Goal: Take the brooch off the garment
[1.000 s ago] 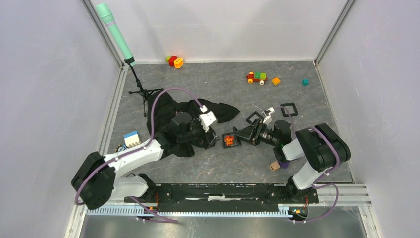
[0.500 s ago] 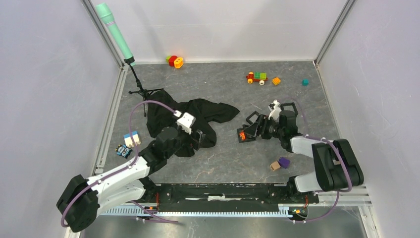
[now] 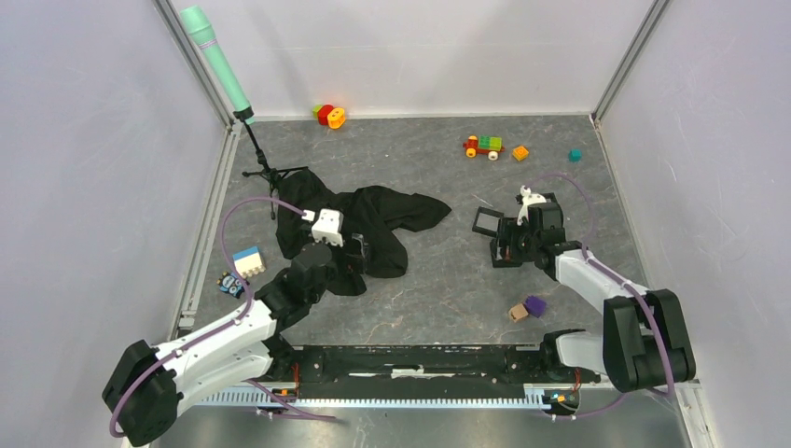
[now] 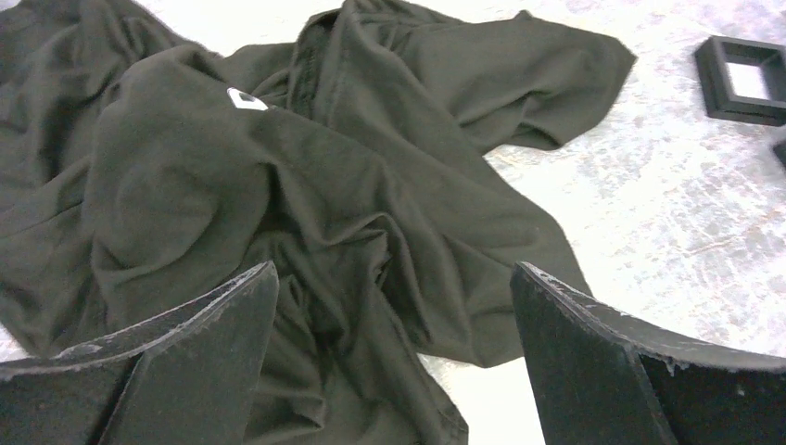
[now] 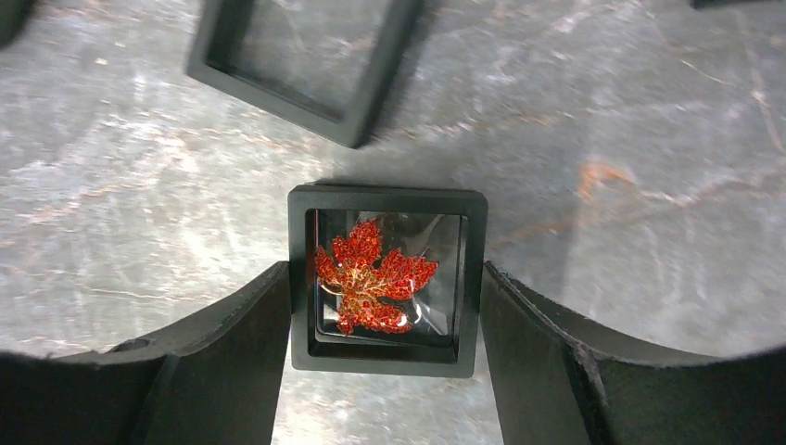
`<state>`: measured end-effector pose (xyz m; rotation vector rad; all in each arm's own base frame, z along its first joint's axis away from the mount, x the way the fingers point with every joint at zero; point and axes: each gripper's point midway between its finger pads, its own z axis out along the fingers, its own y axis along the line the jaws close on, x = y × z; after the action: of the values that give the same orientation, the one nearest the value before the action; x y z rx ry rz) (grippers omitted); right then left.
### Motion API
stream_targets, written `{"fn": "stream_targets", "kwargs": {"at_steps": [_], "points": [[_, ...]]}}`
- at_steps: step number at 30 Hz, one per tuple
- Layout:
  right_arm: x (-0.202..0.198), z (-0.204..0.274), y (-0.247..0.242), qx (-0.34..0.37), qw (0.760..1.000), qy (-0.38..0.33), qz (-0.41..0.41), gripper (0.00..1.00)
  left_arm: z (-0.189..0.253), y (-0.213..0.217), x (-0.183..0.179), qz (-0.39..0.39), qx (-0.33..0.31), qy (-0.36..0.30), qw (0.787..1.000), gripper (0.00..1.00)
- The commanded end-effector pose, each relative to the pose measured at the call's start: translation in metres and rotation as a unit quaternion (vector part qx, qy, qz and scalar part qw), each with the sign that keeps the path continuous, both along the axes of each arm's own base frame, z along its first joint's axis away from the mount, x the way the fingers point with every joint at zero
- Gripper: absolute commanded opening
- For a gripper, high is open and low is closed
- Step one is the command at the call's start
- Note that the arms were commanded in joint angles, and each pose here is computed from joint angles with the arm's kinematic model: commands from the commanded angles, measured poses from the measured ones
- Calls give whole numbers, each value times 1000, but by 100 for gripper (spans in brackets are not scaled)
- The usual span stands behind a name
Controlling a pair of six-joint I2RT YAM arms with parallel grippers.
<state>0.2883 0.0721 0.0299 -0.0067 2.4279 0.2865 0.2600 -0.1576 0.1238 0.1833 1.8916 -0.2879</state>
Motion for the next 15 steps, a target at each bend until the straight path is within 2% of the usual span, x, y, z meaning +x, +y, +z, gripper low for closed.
{"fn": "stream_targets", "kwargs": {"at_steps": [1,3,5,10,15], "points": [[-9,3,-32,-78,996,16,-33,69,19,16,9,77,-35,1,996,100],[-8,6,-34,-81,996,15,-43,89,16,21,10,101,-37,10,994,100],[-3,13,-31,-73,996,7,-43,98,12,22,9,107,-38,24,993,95],[20,56,-1,-46,998,-48,-12,98,-2,21,-3,99,-58,80,990,81],[45,92,63,-22,993,-95,66,93,-21,16,-24,77,-71,146,984,79]]}}
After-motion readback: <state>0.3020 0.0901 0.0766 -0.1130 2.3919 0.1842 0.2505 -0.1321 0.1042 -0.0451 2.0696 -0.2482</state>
